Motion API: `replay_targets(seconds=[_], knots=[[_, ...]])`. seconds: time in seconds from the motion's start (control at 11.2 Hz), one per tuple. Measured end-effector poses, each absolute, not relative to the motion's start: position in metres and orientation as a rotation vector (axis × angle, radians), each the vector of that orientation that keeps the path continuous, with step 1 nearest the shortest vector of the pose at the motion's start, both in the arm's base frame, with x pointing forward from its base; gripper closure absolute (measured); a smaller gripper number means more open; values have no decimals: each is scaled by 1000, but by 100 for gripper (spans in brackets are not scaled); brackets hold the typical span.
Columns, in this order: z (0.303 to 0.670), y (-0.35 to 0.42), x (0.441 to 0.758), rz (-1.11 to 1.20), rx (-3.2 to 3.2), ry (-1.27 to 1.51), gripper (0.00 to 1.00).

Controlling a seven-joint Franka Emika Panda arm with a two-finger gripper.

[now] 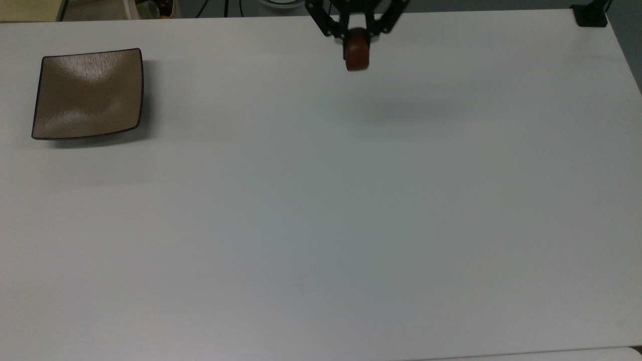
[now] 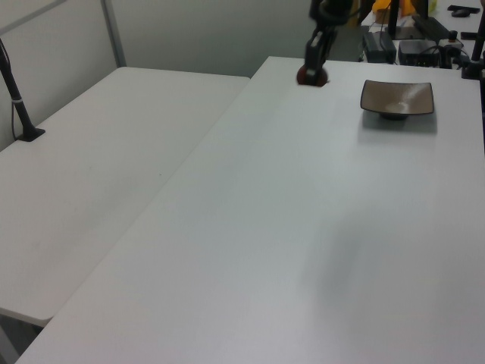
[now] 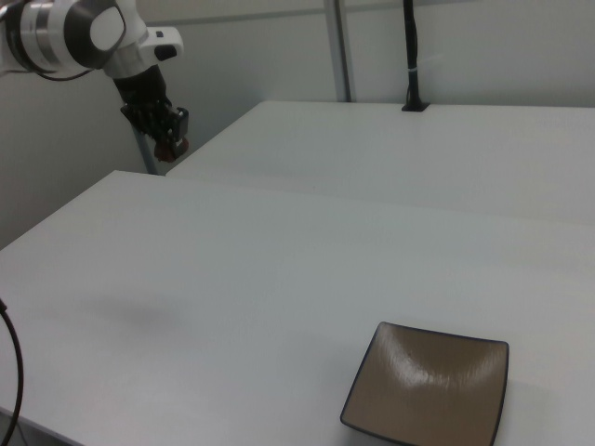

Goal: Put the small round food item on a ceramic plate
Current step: 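Carry the food item over the square brown plate and lower it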

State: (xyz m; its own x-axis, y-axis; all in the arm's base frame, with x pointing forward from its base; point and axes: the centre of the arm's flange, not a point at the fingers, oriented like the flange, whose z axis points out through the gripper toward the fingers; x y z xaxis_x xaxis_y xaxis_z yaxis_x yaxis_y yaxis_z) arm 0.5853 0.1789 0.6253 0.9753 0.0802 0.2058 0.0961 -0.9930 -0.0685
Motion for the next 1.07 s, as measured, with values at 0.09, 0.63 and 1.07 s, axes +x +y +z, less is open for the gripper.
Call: replay_targets(seconds=[0.09,0.63,1.07], knots=[[633,165,579,-292,-3051,-192,72],[632,57,581,-256,-3056,-393,71],[625,-96,575,-249,-3100,-345,71]])
